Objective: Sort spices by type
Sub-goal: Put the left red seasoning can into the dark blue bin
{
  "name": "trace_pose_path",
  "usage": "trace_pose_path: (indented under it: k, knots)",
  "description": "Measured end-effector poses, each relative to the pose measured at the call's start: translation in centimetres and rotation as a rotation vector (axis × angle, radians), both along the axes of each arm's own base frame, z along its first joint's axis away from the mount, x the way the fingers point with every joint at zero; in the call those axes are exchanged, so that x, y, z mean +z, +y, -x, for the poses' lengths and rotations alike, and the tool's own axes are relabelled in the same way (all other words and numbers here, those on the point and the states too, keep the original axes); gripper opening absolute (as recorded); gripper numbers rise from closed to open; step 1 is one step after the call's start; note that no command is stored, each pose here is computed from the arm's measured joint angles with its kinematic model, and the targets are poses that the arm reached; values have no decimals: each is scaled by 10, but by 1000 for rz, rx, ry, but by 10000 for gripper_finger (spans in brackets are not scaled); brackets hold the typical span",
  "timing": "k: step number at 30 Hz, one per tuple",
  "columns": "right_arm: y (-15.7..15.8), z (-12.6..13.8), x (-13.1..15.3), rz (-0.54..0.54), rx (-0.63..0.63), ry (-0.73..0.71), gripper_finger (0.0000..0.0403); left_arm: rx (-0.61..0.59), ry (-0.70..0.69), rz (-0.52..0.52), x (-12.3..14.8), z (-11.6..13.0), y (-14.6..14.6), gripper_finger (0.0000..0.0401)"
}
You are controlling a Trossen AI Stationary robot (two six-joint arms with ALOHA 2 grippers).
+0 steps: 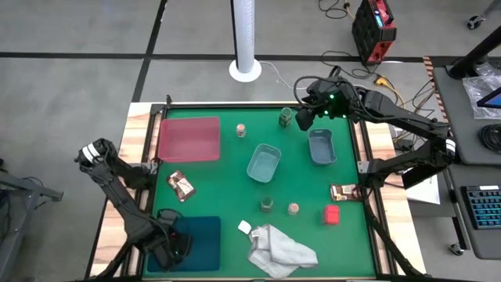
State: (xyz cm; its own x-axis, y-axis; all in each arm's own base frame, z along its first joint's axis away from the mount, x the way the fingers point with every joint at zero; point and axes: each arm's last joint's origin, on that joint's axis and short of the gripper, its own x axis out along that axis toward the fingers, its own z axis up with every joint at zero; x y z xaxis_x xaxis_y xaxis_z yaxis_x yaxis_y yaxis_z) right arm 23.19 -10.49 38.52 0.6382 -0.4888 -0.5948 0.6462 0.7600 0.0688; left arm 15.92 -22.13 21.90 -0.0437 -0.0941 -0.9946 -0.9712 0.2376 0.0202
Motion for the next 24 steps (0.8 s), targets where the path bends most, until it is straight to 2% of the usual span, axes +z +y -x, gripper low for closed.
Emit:
trace_pose_path:
  k: [12,19,24]
  knots:
    - [0,0,0,-20,-19,-16,206,12,12,-55,-18,-2,2,196]
    - [0,-1,1,-11,-14,-22,206,12,4,-54,-17,-3,1,252]
    - [0,-1,1,-6,-13,-29,206,16,-9,-54,-17,-4,1,264]
